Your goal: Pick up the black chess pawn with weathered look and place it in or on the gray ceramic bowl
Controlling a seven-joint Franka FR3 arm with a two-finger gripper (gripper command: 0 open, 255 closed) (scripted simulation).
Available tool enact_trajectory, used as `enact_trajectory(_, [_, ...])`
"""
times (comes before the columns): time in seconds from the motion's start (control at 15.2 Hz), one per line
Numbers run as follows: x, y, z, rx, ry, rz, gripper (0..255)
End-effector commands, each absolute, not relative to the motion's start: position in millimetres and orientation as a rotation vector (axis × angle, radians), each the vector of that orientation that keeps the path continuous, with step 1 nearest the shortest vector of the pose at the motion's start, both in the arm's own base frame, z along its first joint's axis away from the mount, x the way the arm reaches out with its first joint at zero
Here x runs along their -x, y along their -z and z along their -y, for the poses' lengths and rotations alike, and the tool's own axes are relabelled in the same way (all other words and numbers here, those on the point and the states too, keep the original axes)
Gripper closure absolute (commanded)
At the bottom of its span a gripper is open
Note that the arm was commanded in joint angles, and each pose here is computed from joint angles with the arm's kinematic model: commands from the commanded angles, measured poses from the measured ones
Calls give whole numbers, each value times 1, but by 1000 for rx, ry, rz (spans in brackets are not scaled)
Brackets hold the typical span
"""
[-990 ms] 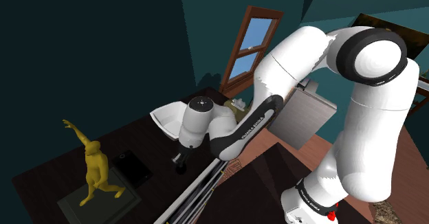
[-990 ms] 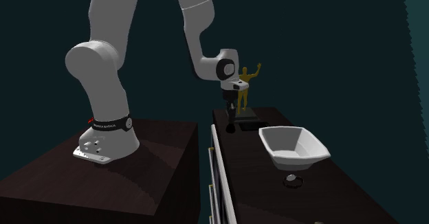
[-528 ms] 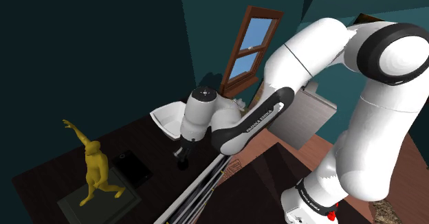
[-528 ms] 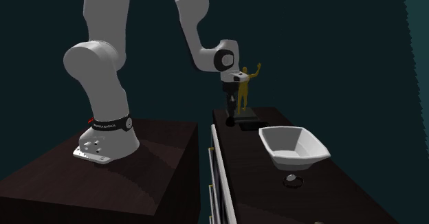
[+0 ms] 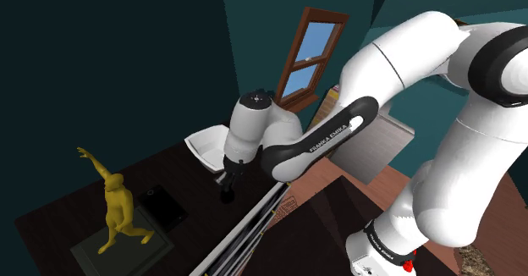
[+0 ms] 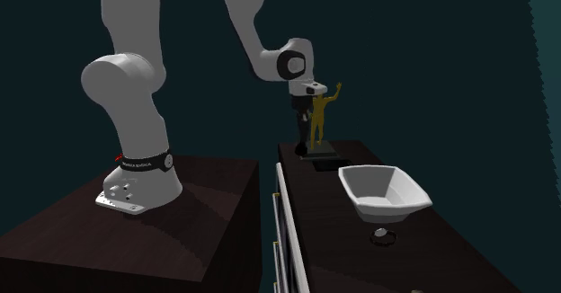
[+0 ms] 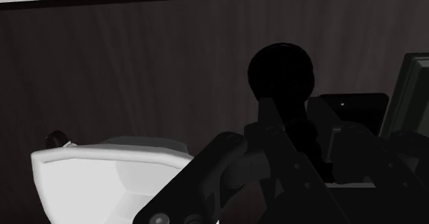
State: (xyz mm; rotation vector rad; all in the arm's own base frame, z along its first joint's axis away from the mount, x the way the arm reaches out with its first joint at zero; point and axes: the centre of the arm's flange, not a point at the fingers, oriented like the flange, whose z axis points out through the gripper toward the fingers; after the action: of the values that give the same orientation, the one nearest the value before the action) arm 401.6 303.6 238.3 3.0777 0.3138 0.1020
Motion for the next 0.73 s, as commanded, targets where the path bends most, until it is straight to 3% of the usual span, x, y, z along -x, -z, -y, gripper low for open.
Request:
enact_trajectory(0.0, [-401, -250, -303, -3078, -101, -314, 255])
enact_trajectory(0.46, [-401, -285, -303, -3078, -101, -314, 255])
enact_trajectory(0.66, [-436, -287, -285, -3078, -101, -314, 255])
